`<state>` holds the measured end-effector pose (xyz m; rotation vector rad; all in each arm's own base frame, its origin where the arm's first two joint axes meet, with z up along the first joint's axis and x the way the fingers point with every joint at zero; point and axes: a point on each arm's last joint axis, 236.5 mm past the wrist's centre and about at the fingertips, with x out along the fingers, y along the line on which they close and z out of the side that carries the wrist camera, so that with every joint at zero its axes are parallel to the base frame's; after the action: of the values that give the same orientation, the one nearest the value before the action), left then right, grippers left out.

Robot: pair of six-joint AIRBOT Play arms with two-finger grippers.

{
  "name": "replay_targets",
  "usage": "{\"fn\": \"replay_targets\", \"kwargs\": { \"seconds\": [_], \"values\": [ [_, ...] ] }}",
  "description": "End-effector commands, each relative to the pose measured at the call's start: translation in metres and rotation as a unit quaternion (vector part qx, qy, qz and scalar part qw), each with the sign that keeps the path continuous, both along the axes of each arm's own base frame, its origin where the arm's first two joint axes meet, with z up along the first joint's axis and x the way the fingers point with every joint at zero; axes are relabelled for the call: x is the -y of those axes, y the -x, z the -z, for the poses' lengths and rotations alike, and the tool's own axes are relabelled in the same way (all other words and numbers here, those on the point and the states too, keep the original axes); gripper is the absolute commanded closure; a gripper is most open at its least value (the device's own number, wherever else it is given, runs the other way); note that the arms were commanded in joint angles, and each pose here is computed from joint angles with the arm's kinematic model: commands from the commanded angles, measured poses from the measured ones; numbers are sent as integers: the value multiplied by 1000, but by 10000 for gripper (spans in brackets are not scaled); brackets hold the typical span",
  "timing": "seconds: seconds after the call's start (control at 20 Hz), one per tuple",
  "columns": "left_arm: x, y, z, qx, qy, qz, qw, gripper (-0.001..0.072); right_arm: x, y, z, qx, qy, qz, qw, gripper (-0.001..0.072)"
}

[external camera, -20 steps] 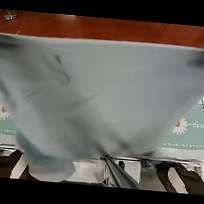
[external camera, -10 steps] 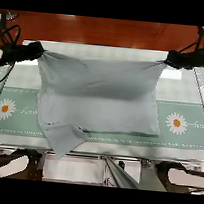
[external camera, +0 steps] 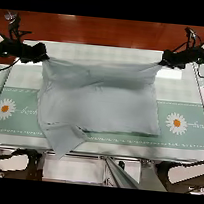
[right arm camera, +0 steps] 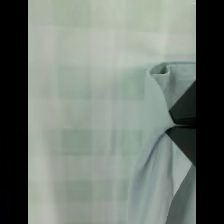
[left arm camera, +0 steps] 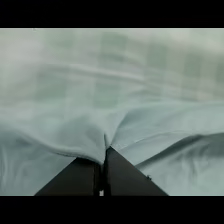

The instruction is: Fold the shirts.

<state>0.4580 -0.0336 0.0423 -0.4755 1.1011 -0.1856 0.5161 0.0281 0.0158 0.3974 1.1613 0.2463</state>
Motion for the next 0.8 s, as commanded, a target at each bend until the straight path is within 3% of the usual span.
{"fn": "replay_targets", "kwargs": {
  "seconds": [0.0,0.25,0.3,0.35,0.4,0.55,0.75],
  "values": [
    [2,63,19,-110,6,94,989,683,-2,54,18,-103,-4,-71,992,687],
    [6,112,97,-225,25,92,970,682,-6,85,72,-169,-3,-64,984,687],
    [8,118,105,-245,31,93,965,649,-6,83,76,-168,-4,-52,984,643],
    [10,124,108,-265,38,93,959,416,-5,79,75,-168,-7,-37,985,329],
    [9,131,107,-282,40,99,953,-11,-4,78,68,-166,-8,-39,985,85],
    [-17,141,94,-291,4,99,952,2,25,81,33,-160,-9,-25,987,90],
    [-40,171,81,-256,-5,41,966,1,72,106,1,-133,-8,32,991,94]
  ]
}}
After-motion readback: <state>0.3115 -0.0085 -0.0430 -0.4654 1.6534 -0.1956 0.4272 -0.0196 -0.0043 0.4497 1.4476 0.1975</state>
